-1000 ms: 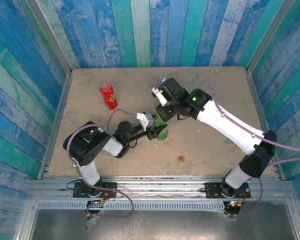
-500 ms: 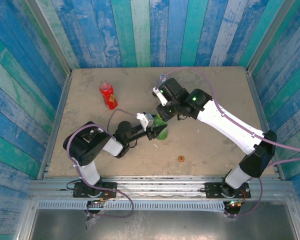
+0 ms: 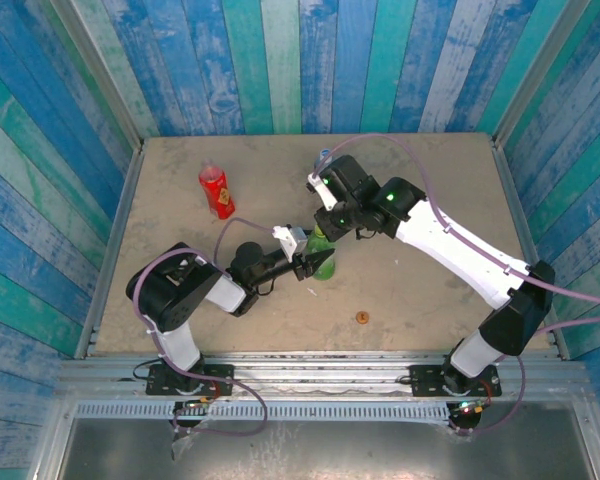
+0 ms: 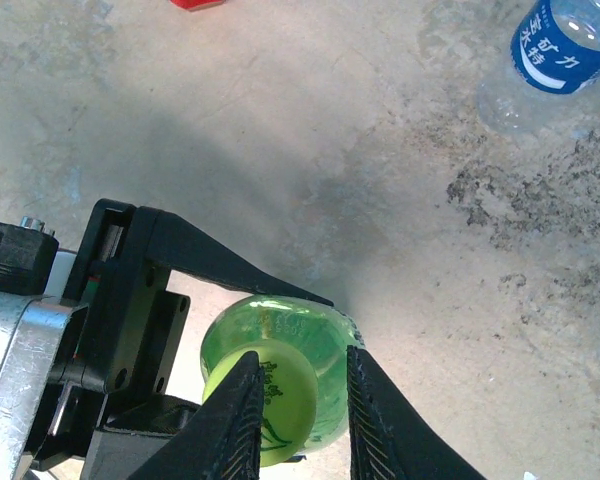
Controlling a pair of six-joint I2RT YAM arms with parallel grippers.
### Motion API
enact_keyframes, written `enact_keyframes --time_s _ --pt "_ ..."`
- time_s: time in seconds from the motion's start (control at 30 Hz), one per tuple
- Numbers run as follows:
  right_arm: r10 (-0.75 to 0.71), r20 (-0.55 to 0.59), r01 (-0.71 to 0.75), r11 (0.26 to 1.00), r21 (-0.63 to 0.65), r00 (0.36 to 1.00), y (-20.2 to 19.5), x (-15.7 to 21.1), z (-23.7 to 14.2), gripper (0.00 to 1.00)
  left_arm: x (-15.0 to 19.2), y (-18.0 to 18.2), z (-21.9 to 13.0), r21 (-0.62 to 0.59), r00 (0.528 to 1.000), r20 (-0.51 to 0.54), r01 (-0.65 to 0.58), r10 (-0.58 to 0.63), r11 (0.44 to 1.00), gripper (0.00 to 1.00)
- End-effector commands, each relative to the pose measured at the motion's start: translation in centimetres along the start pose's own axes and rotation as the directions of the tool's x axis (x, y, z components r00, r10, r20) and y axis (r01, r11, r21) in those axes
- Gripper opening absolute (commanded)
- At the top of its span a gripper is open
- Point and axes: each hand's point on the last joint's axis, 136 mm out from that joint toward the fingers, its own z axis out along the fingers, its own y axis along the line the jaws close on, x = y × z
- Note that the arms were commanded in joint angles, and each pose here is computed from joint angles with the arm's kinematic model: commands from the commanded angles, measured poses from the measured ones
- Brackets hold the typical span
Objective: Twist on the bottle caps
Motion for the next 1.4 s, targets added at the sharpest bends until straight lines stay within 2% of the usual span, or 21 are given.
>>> enact_keyframes --time_s 0.0,0.23,0.53,0.87,1.1,1.37 --pt "-0.032 -0.16 0.028 0.999 -0.026 0.987 0.4 4.0 1.7 0.27 3.9 -0.3 -0.4 0.004 0.991 -0.126 0.05 -0.049 0.999 0.59" --pt "-0.045 -0.171 0.036 0.998 -0.055 0.984 1.0 4.9 1.2 0.27 3.9 -0.1 -0.5 -0.002 0.99 -0.128 0.052 -0.052 0.999 0.59" --pt "-0.028 -0.214 0.032 0.999 0.018 0.976 -0.4 6.5 1.9 0.26 3.9 -0.1 -0.5 -0.002 0.99 -0.128 0.054 -0.054 0.999 0.59" --pt "-0.016 -0.215 0.02 1.0 0.017 0.976 -0.6 7.3 1.6 0.26 3.7 0.2 -0.5 -0.005 0.99 -0.123 0.064 -0.064 0.998 0.59" --pt "0.086 -0.165 -0.11 0.984 -0.143 0.983 0.3 5.6 1.9 0.19 3.7 0.1 -0.6 -0.001 0.99 -0.125 0.059 -0.059 0.998 0.59" --pt "0.105 -0.199 -0.161 0.943 -0.291 0.974 1.7 7.1 2.3 0.17 3.8 0.3 -0.6 -0.011 0.99 -0.126 0.067 -0.068 0.998 0.59"
